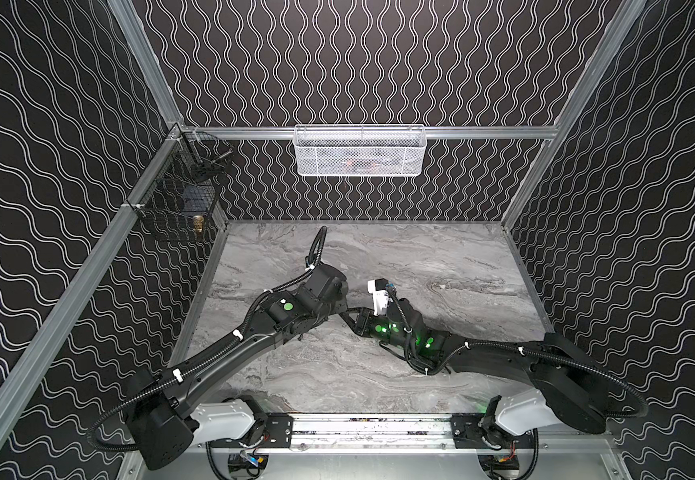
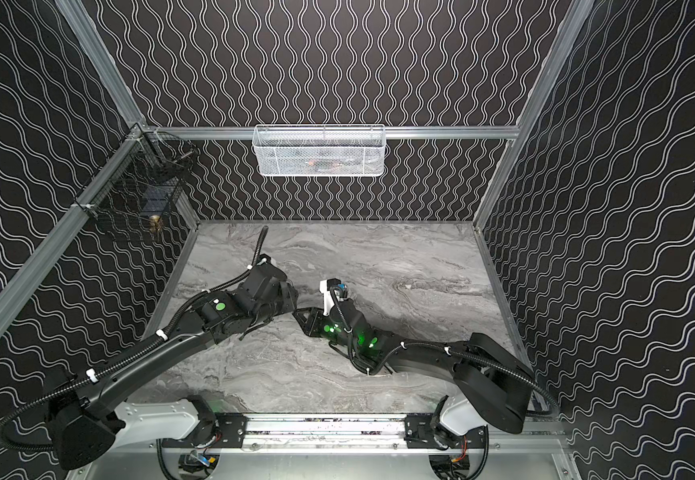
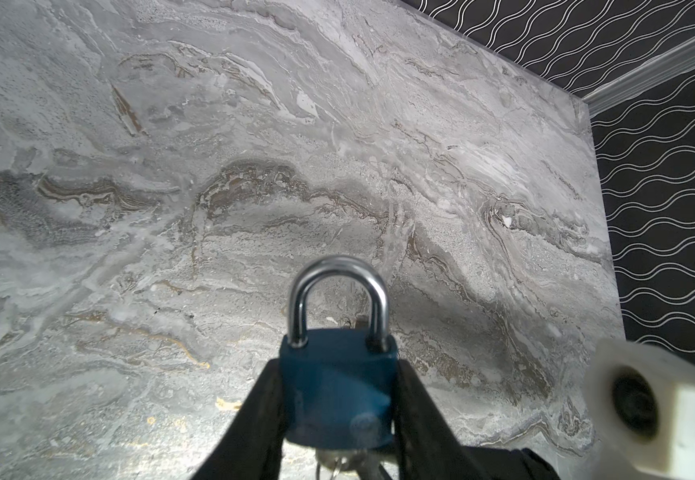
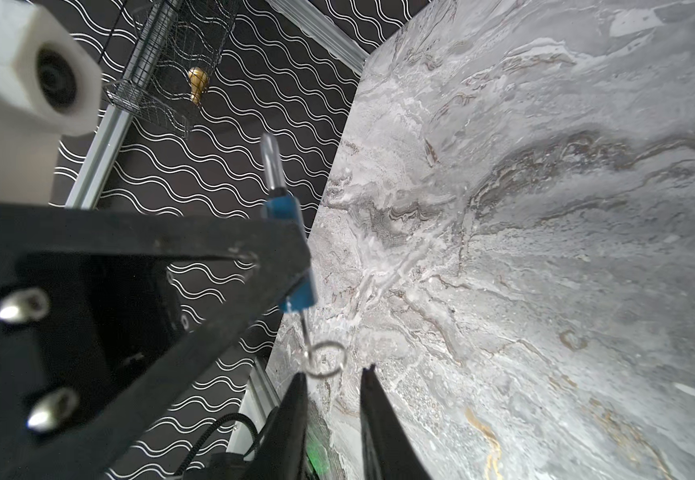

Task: Unlock with the key

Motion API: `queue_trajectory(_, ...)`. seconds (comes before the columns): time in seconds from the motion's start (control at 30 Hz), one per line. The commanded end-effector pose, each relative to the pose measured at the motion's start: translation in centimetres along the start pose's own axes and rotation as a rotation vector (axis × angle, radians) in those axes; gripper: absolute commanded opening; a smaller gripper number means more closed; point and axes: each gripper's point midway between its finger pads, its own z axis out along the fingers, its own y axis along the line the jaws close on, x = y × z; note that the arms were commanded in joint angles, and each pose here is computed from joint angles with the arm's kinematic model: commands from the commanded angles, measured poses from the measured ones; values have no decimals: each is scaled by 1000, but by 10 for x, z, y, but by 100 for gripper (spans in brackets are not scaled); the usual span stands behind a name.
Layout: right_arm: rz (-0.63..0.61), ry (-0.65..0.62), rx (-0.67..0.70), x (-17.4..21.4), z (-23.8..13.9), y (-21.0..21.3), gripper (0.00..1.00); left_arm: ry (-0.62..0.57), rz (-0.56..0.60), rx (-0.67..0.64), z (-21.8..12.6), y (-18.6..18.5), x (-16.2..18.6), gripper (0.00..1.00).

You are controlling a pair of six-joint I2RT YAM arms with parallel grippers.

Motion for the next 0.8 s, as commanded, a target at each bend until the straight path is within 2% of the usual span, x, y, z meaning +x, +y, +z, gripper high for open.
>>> queue_trajectory(0.0,10,-31,-52,-8,2,14,24,-23,-22,24,-2,-5,-6,4)
queue_trajectory(0.6,15,-74,-68,-19,4,16,7,7,-44,74,-3,-12,0,4)
queue_trajectory(0.77,17,-99,-99,-26,2,22,7,35,-47,93,-2,-13,8,3)
